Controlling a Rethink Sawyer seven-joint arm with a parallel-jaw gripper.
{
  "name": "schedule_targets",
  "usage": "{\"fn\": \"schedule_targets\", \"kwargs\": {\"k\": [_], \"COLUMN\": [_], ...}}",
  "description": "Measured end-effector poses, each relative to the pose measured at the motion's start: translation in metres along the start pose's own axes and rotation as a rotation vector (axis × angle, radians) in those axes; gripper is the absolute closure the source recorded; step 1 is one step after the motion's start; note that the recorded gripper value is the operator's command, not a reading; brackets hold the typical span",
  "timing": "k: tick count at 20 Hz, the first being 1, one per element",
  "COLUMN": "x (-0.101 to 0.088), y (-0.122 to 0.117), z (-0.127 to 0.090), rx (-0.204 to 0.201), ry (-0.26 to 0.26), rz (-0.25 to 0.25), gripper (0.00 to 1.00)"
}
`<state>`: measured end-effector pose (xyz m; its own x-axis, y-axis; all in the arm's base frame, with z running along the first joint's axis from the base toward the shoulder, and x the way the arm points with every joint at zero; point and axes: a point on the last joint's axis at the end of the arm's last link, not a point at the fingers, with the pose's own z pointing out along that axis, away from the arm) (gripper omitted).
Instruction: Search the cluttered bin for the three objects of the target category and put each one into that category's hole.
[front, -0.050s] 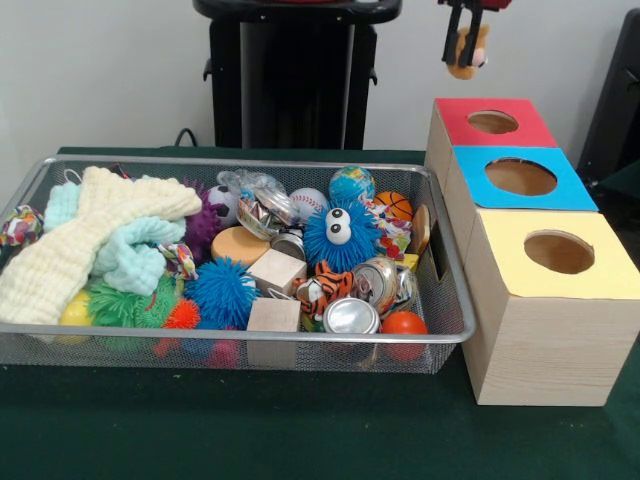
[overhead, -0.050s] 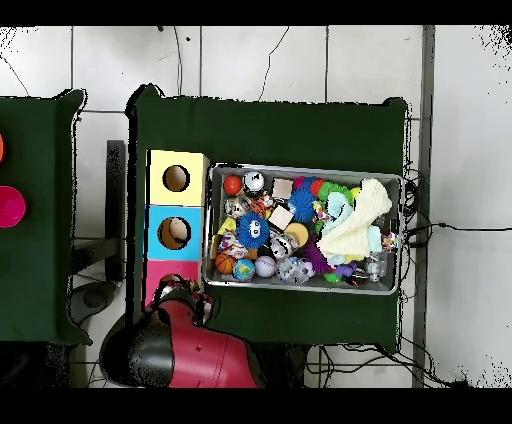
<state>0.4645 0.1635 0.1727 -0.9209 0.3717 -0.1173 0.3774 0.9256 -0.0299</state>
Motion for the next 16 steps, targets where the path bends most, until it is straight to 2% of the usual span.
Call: {"fn": "schedule_targets", "kwargs": {"k": [10, 16], "x": [0.013, 0.009], "y": [0.016, 0.019], "z": [0.008, 0.013], "rx": [0.005, 0.007], "ry": [0.019, 0.023], "rz": [0.023, 0.034], "gripper": [1.00, 1.00]}}
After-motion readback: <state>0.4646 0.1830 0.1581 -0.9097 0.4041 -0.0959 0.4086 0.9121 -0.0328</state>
